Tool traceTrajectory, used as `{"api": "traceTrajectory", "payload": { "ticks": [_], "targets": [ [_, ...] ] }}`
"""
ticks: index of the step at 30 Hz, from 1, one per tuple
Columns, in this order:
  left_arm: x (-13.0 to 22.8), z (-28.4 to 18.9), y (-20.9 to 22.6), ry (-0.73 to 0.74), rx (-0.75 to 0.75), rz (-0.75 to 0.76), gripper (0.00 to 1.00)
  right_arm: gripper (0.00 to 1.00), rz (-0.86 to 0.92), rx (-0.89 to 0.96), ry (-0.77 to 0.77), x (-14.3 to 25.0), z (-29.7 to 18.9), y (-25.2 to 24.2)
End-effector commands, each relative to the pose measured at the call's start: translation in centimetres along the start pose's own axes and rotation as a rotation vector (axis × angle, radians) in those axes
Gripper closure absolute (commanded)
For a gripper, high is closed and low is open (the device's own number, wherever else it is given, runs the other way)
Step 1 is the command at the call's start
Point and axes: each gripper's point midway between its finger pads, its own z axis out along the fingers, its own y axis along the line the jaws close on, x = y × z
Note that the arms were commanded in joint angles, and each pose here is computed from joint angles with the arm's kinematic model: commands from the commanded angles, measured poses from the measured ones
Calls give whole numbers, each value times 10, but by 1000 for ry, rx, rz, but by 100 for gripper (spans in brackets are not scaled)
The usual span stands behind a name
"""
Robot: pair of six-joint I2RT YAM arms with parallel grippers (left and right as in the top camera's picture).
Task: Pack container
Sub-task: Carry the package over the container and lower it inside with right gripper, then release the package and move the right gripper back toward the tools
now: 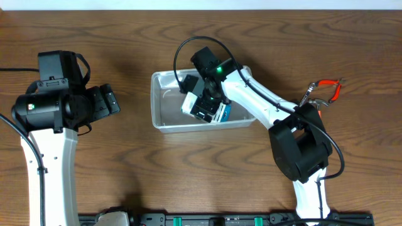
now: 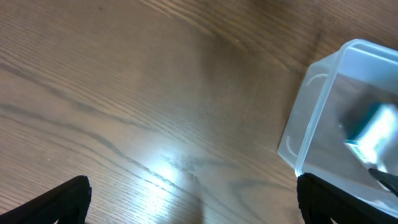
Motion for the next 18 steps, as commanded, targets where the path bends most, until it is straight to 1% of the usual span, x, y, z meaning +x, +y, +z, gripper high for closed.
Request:
{"api": "traceTrajectory", "payload": {
  "ticks": [1,4,6,7,9,11,13,15,16,18],
  "targets": [
    [1,0,4,-2,-17,-20,2,1,-29,99,-110,-31,-58,-12],
    [1,0,4,-2,-17,-20,2,1,-2,160,-157,-40,-101,-20],
    [1,0,4,-2,-17,-20,2,1,71,234,-194,-42,-140,-31],
    [1,0,4,-2,-17,-20,2,1,131,287,-214,-40,-159,-40],
    [1,0,4,-2,-17,-20,2,1,317,430,-258,-26,-201,-68],
    [1,0,4,-2,-17,-20,2,1,527,549,-291,2,-237,-94],
    [1,0,4,-2,-17,-20,2,1,742,600,-297,39,-259,-111],
    [1,0,4,-2,-17,-20,2,1,943,594,-249,84,-268,-121],
    [1,0,4,-2,-17,-20,2,1,1026,575,-198,109,-267,-122],
    [1,0,4,-2,-17,-20,2,1,1129,521,-105,146,-261,-118]
  ]
}}
